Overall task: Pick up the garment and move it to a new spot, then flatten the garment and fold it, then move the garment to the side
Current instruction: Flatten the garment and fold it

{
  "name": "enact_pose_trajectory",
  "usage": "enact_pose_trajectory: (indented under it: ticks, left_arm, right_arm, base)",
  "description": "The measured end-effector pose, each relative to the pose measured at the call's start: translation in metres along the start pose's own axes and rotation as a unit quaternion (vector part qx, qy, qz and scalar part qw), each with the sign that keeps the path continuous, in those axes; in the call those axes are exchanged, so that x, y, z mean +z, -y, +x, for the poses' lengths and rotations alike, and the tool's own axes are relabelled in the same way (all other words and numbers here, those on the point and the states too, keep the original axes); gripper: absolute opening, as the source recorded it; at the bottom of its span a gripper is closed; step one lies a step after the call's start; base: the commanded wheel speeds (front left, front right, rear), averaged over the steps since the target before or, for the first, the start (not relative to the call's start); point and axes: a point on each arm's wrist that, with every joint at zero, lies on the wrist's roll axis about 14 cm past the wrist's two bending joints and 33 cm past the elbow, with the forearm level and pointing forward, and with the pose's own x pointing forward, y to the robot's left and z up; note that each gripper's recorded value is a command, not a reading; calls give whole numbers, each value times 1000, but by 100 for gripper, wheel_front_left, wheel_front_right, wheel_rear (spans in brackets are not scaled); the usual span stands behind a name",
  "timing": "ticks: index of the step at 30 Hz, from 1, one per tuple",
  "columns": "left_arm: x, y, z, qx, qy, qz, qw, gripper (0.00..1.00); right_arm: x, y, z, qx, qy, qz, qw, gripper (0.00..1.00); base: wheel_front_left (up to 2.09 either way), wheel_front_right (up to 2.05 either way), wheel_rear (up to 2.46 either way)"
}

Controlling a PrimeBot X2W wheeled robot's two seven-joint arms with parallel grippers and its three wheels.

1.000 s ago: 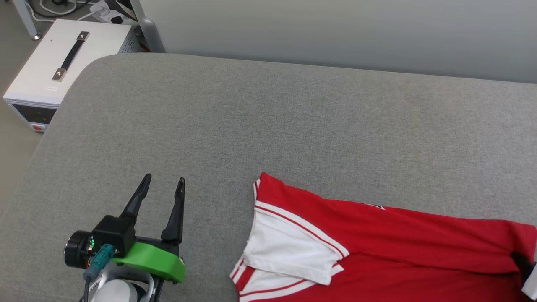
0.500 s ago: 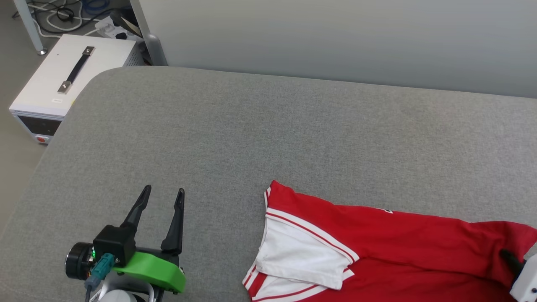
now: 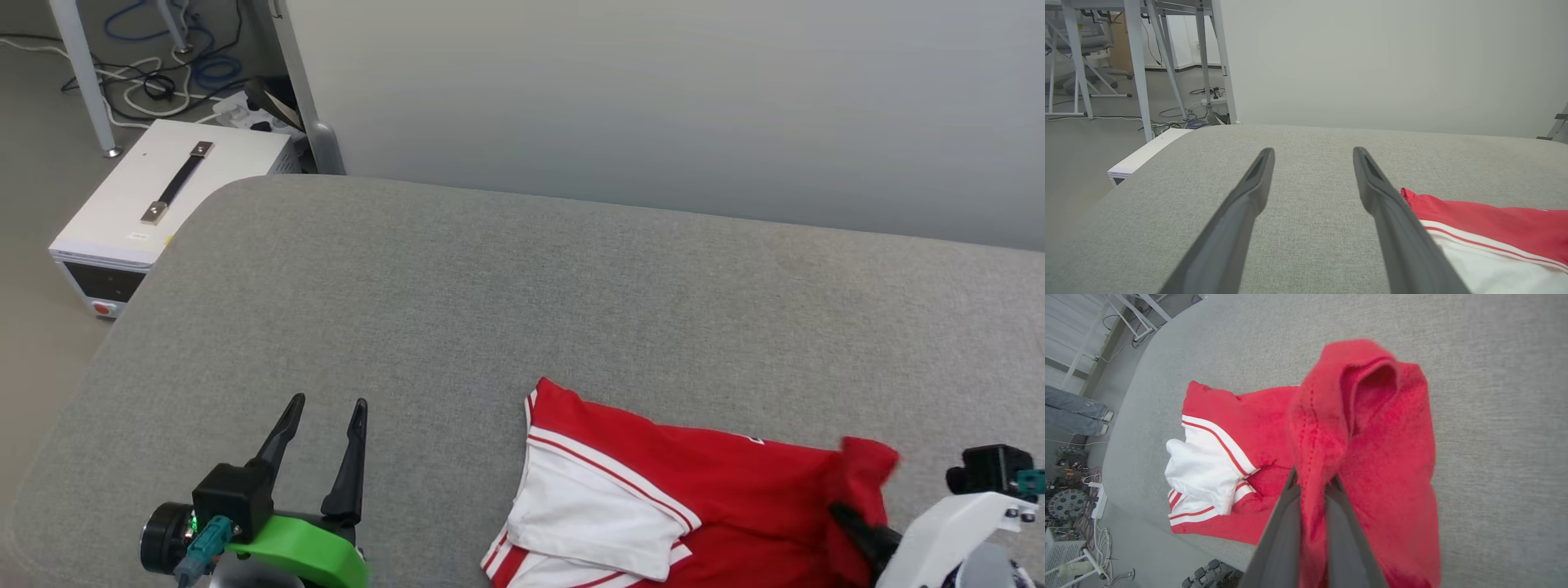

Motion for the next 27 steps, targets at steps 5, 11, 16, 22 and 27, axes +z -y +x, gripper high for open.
enact_pose_trajectory:
  ticks: [5,11,16,22,27]
  left_arm:
    - [-2,-9,-9,17,-3,-4,1000,100]
    - [-3,-19,-17,35,-4,-6,999,100]
    - [-3,-28,-22,49,-6,-4,999,100]
    - [-6,-35,-27,62,-13,-3,998,100]
    - [-10,-41,-30,73,-21,-2,997,100]
  right_arm:
    - [-6,-54,11,75,-10,25,997,0]
    - [-8,-108,24,154,-20,38,987,0]
    - [-15,-140,40,208,-21,73,975,0]
    - [-26,-167,62,235,-33,79,968,0]
    - [-40,-164,81,217,-44,74,972,0]
  base:
    - [0,0,0]
    - [0,0,0]
    - [0,0,0]
    - [0,0,0]
    - [0,0,0]
